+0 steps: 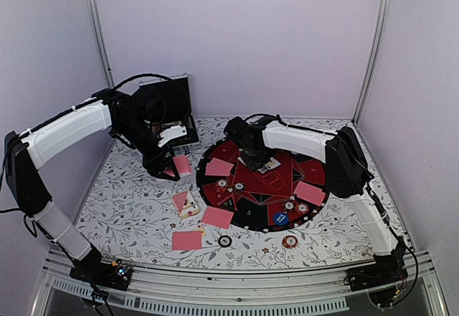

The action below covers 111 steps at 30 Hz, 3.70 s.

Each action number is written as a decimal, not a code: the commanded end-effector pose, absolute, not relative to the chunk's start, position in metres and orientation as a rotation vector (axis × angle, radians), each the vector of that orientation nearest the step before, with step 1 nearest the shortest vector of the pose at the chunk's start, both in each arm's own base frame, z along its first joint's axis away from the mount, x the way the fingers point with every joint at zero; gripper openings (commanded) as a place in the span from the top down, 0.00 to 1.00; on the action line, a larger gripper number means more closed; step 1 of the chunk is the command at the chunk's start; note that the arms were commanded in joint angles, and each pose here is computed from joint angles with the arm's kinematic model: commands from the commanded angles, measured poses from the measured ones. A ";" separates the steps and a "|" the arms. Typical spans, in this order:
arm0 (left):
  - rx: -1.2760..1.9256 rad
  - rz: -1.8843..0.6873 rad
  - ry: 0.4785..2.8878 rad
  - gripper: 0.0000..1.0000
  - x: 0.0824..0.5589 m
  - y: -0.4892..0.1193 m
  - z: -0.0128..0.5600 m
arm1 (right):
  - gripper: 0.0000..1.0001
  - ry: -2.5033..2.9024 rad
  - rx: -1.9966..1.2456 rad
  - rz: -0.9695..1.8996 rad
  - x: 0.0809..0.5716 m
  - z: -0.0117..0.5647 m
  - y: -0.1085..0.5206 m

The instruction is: Distribute texas hold em gaming equipment

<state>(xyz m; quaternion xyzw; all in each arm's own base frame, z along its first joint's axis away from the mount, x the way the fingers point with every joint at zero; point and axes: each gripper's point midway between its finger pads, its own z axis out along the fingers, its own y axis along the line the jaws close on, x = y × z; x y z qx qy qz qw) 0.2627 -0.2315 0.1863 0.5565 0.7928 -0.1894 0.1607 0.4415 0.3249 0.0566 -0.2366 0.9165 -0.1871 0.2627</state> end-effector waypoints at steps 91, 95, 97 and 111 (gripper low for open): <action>1.533 -0.540 2.207 1.00 0.262 -0.232 0.194 | 0.01 2.347 -0.380 1.816 0.307 0.189 0.535; 1.535 -0.543 2.208 1.00 0.261 -0.232 0.194 | 0.01 2.335 -0.342 1.786 0.316 0.195 0.519; 1.537 -0.544 2.206 1.00 0.261 -0.232 0.195 | 0.01 2.318 -0.326 1.774 0.319 0.202 0.511; 1.525 -0.559 2.189 1.00 0.265 -0.237 0.200 | 0.01 2.283 -0.473 1.876 0.282 0.219 0.542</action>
